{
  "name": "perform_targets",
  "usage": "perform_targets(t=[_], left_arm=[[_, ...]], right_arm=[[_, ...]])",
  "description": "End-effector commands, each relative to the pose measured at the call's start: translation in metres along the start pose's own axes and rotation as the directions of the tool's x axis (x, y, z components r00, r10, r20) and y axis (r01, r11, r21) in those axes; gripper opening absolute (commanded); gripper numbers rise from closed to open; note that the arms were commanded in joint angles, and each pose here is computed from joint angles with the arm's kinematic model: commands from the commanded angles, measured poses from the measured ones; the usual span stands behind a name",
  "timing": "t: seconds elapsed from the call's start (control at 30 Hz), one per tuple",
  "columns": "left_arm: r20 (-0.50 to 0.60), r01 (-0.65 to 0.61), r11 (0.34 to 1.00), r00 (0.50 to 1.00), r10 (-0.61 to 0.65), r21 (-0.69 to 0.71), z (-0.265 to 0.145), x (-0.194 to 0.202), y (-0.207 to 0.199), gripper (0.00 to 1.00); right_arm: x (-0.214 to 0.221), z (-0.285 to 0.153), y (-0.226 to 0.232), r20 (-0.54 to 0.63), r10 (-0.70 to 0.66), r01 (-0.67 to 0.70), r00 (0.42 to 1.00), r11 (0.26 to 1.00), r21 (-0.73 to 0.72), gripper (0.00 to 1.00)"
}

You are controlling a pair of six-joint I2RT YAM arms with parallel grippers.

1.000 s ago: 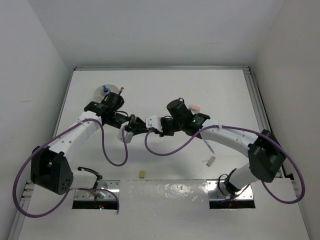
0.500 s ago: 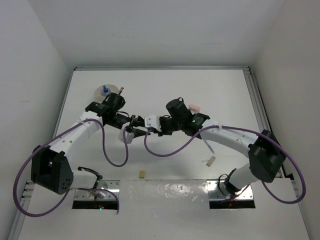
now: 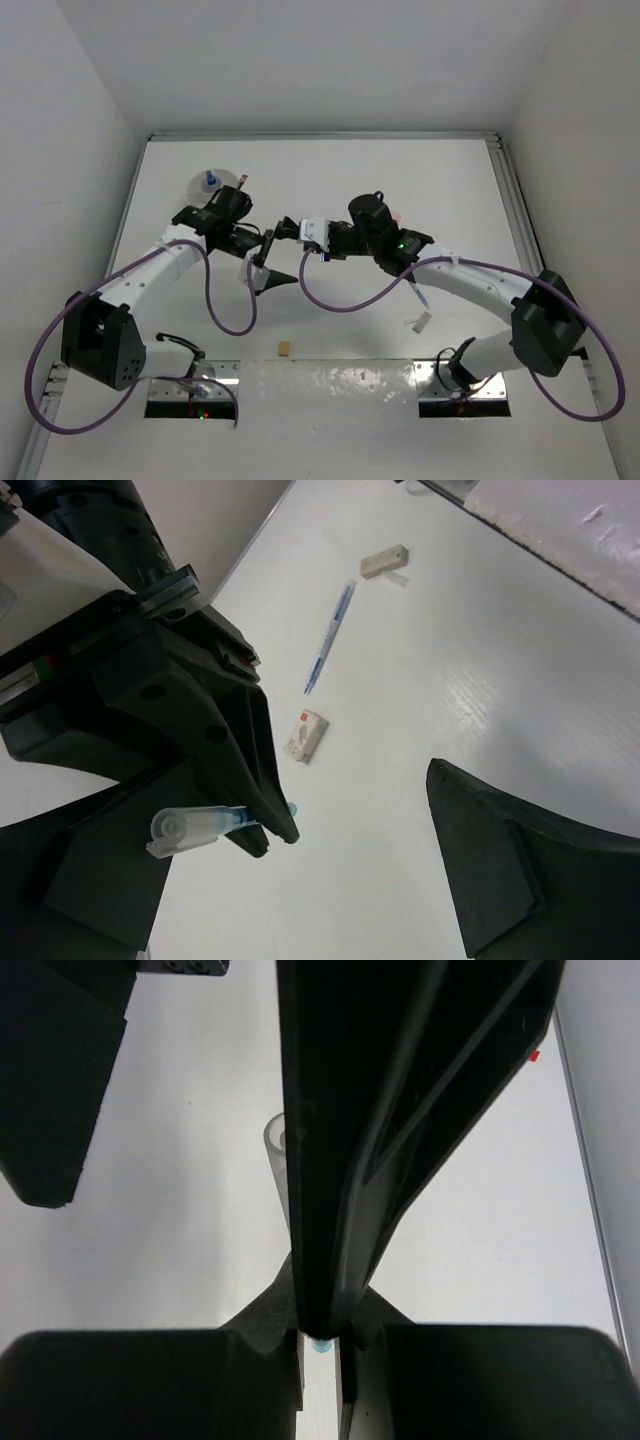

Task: Sort the stationery into containers
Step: Place the pen in the storage box.

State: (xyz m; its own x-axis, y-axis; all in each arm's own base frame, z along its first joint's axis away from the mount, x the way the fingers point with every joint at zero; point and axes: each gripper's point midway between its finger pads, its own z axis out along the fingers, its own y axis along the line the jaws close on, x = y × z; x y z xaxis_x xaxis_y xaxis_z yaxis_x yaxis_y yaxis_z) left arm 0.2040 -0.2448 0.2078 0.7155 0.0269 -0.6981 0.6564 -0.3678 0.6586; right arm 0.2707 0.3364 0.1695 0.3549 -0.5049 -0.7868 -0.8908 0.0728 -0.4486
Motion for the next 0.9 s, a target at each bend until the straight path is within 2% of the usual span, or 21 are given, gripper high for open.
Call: perform_targets(t=[0.0, 0.13, 0.17, 0.27, 0.33, 0.63, 0.87], left_arm=[[-0.025, -0.148, 0.989, 0.989, 0.147, -0.006, -0.004, 0.002, 0.006, 1.0], [-0.045, -0.006, 0.996, 0.999, 0.002, -0.084, -0.011, 0.004, 0.024, 1.0], [-0.048, 0.027, 0.994, 0.998, -0.033, -0.105, -0.013, 0.006, 0.027, 1.0], [-0.042, 0.138, 0.971, 0.988, -0.148, -0.197, -0.019, 0.007, 0.045, 1.0], [-0.033, 0.144, 0.958, 0.987, -0.157, -0.248, -0.022, 0.003, 0.059, 1.0], [0.046, 0.221, 0.926, 0.975, -0.217, -0.306, -0.024, -0.016, 0.087, 1.0], [0.123, 0.375, 0.851, 0.927, -0.355, -0.367, -0.033, -0.023, 0.112, 1.0]], right_arm=[[-0.051, -0.021, -0.037, 0.197, 0.001, -0.027, 0.98, 0.992, 0.127, 0.0], [-0.053, -0.031, -0.041, 0.291, 0.072, -0.117, 0.954, 0.983, 0.138, 0.0], [-0.052, -0.034, -0.044, 0.313, 0.123, -0.172, 0.942, 0.976, 0.133, 0.0], [-0.059, -0.041, -0.048, 0.385, 0.162, -0.223, 0.909, 0.968, 0.119, 0.0], [-0.059, -0.038, -0.047, 0.383, 0.148, -0.207, 0.912, 0.971, 0.117, 0.0], [-0.061, -0.031, -0.043, 0.37, 0.141, -0.185, 0.918, 0.979, 0.086, 0.0], [-0.069, -0.038, -0.047, 0.425, 0.146, -0.211, 0.893, 0.971, 0.109, 0.0]])
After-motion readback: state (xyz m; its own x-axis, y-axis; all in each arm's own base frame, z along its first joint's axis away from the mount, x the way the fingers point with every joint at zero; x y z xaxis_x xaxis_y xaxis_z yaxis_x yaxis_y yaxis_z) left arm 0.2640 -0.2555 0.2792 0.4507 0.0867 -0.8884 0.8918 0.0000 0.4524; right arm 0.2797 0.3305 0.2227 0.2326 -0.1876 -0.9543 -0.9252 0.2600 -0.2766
